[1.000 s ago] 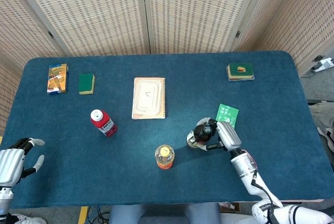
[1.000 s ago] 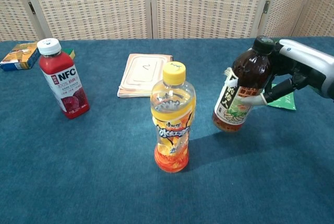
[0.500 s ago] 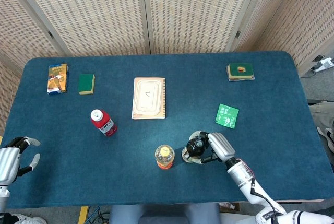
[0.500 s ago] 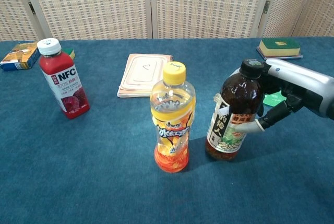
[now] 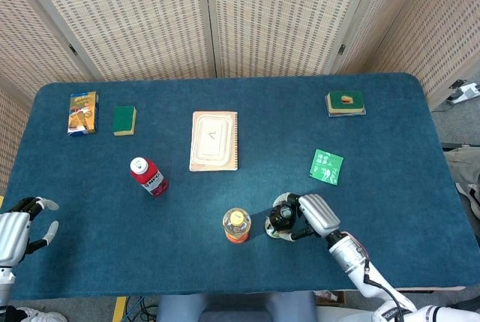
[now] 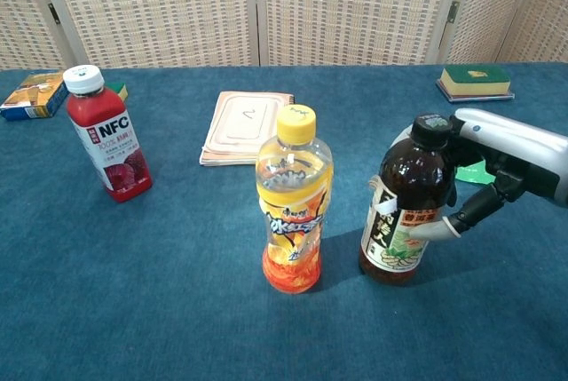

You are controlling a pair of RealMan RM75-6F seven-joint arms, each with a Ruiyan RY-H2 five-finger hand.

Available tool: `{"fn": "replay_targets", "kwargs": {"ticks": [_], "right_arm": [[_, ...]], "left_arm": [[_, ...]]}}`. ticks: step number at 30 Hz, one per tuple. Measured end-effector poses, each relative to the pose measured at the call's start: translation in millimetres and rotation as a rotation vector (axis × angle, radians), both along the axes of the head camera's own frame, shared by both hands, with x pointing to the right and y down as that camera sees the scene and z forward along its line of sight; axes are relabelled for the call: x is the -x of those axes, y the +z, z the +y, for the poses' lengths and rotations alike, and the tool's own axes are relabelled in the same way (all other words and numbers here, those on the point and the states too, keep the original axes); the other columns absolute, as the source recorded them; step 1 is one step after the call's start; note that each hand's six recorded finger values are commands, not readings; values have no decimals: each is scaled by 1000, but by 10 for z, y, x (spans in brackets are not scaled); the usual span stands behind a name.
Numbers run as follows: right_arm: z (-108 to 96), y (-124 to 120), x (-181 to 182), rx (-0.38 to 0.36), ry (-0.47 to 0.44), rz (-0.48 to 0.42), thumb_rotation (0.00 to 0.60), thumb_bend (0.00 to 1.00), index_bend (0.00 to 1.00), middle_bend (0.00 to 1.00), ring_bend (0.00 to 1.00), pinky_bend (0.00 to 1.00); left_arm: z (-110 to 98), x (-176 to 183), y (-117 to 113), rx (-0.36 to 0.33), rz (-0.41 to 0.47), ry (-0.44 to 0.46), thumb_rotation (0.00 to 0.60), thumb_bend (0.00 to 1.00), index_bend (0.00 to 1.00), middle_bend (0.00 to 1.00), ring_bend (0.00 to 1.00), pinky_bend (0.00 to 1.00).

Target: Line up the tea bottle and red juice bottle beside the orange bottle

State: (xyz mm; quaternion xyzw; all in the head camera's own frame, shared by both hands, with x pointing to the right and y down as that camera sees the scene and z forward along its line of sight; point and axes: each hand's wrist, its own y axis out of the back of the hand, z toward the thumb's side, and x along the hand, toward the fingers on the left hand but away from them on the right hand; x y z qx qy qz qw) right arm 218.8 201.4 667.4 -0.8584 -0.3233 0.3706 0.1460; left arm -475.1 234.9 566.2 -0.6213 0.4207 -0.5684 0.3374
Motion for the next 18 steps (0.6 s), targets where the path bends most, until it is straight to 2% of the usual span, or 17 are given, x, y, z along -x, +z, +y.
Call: {"fn": "replay_targets", "kwargs": {"ticks": [10, 16, 18], "right_arm": [[39, 14, -1, 14, -18, 12, 600, 142, 574, 633, 575, 601], [65, 22, -9, 18, -42, 23, 600, 106, 562, 567, 535, 601], [70, 15, -12, 14, -48, 24, 600, 82, 519, 530, 507, 601]], "left_arm": [[3, 0, 0, 1, -1, 0, 600, 345, 432, 421, 305, 503], [2, 0, -1, 1, 0, 0, 600, 345, 432, 420, 305, 503], [0, -1, -1, 1, 0, 0, 600, 345, 433, 421, 305, 503]]}}
